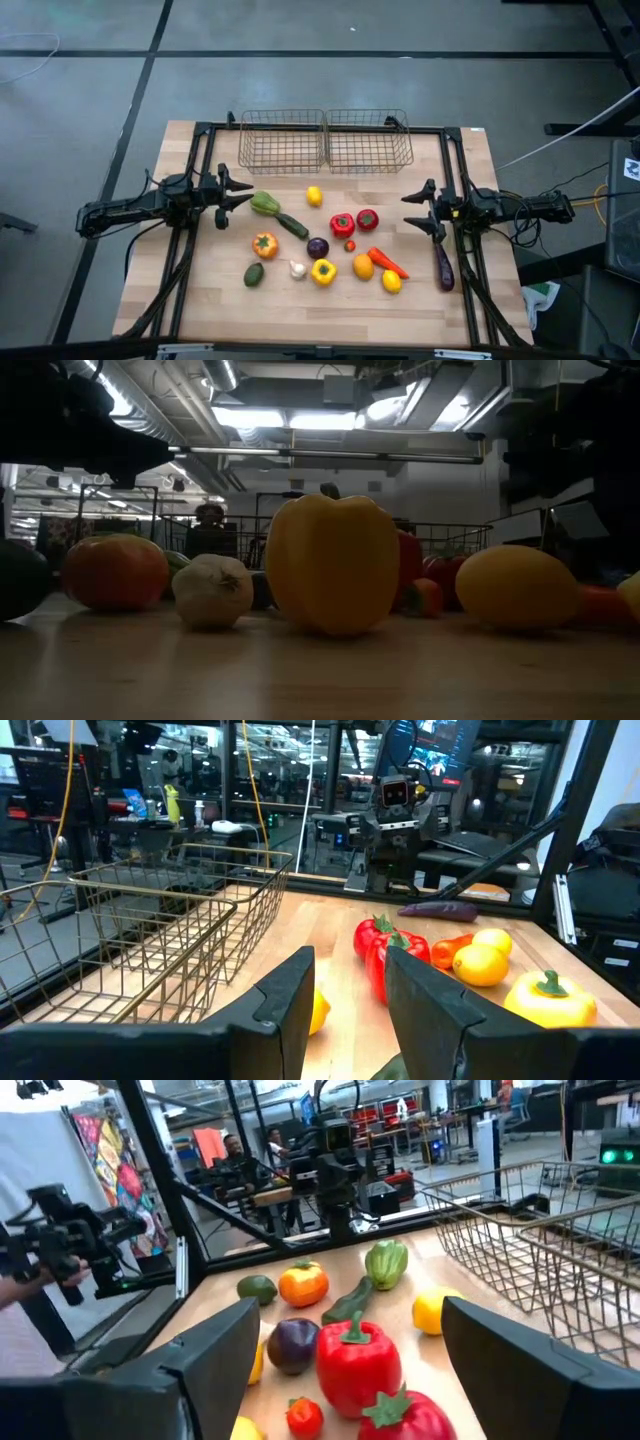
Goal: Sort produce into baskets
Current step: Put the big red tomato into the right golden wire basket
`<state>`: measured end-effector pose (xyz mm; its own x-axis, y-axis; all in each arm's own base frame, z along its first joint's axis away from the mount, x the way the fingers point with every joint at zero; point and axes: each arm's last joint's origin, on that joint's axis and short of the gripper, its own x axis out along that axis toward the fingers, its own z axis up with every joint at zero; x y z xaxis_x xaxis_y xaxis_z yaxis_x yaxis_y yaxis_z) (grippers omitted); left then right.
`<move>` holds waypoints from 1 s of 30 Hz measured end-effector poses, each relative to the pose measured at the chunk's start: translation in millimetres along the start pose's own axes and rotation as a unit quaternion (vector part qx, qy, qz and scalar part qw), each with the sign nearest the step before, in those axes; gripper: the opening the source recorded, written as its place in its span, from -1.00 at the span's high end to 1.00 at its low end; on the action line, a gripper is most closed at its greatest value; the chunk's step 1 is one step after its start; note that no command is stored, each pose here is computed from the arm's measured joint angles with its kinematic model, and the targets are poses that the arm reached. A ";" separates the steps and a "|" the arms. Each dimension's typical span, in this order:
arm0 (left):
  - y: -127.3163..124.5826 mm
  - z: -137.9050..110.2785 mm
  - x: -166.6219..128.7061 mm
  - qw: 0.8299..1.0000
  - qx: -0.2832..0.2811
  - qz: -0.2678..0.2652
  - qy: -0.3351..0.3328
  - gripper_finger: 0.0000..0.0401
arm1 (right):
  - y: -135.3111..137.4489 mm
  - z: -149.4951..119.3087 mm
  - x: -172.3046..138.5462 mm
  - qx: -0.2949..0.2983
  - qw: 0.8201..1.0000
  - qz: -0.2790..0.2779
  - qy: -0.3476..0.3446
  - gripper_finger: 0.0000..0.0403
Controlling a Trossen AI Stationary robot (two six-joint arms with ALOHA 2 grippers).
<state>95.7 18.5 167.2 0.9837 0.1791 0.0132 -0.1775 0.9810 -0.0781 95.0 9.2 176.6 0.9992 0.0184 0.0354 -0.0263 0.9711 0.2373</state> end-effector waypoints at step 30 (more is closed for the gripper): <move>0.0 -0.1 0.0 1.000 0.000 0.000 0.000 0.40 | 21.4 80.2 43.1 -0.090 0.994 -0.055 0.035 -0.55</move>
<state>95.8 18.4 167.1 0.9838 0.1790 0.0132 -0.1774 0.9810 -0.0785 135.1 11.7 261.1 0.9955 -0.0794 -0.0508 0.0824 0.9949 0.0585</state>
